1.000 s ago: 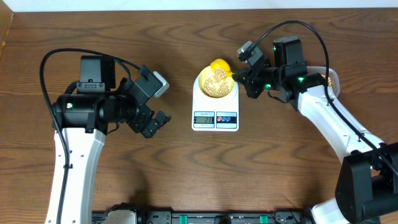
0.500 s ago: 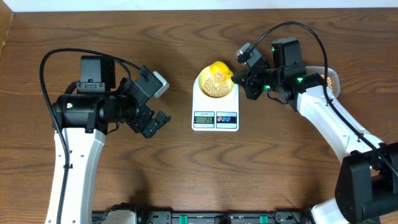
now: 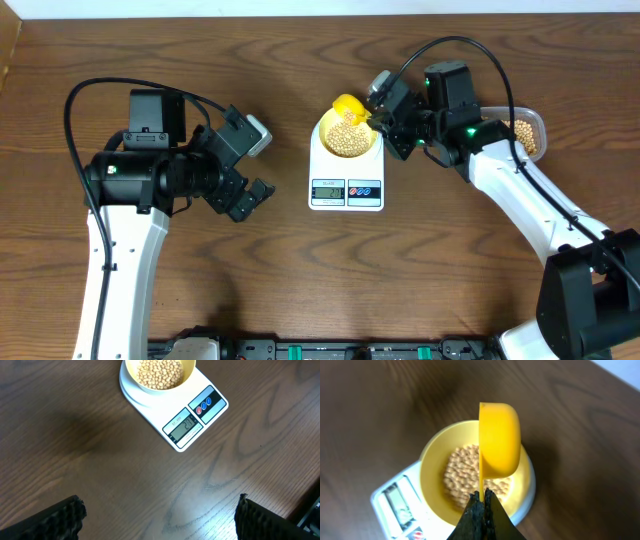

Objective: Scoop item into bowl and weigh 50g on scale
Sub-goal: 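Move the empty scoop back right to the chickpea tub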

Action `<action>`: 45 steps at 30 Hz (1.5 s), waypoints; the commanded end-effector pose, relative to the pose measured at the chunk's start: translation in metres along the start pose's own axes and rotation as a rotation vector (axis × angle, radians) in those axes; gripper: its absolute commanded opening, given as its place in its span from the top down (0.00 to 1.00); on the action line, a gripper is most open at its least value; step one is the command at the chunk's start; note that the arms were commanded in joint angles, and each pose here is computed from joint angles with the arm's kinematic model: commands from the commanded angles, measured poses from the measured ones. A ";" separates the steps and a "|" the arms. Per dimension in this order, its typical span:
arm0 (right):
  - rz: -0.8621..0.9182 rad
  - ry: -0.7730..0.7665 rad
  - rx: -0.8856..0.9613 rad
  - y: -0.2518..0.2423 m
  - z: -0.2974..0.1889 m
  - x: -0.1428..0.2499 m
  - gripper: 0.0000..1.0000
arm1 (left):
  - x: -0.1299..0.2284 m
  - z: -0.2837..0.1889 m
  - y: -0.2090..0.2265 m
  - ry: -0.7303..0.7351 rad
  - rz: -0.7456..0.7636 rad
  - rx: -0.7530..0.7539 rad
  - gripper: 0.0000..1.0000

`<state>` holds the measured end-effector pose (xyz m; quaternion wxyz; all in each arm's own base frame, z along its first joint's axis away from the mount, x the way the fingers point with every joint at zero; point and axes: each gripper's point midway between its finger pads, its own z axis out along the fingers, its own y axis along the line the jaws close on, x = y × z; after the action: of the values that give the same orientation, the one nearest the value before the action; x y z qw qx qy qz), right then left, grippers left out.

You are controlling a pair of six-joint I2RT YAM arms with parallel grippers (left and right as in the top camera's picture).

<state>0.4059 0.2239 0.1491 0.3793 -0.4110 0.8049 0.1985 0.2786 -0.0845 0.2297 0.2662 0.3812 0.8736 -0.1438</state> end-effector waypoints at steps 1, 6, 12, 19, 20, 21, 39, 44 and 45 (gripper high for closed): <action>-0.089 0.016 0.075 -0.012 0.001 0.000 0.99 | 0.000 0.000 0.000 -0.002 0.001 0.008 0.02; -0.143 0.003 0.067 -0.008 0.002 -0.005 0.99 | 0.000 0.000 0.000 -0.002 0.001 0.008 0.02; -0.182 -0.120 0.085 -0.007 -0.030 -0.042 0.99 | 0.000 0.000 0.000 -0.002 0.001 0.008 0.02; -0.114 -0.234 0.362 -0.062 -0.143 -0.066 0.99 | 0.000 0.000 0.000 -0.002 0.001 0.008 0.02; -0.091 -0.223 0.406 -0.073 -0.158 -0.060 0.99 | 0.000 0.000 0.000 -0.002 0.001 0.008 0.02; -0.054 -0.196 0.461 -0.086 -0.174 -0.047 0.99 | 0.000 0.000 0.000 -0.002 0.001 0.008 0.02; 0.569 0.494 0.661 -0.133 -0.175 0.170 0.99 | 0.000 0.000 0.000 -0.002 0.001 0.008 0.02; 0.578 0.538 0.623 -0.134 -0.152 0.184 0.99 | 0.000 0.000 0.000 -0.002 0.001 0.008 0.02; 0.586 0.535 0.622 -0.136 -0.148 0.185 0.98 | 0.000 0.000 0.000 -0.002 0.001 0.008 0.02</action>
<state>0.3766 -0.0467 0.1062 0.1962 -0.0827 0.9749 -0.0656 0.2786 -0.0845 0.2297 0.2662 0.3812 0.8736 -0.1438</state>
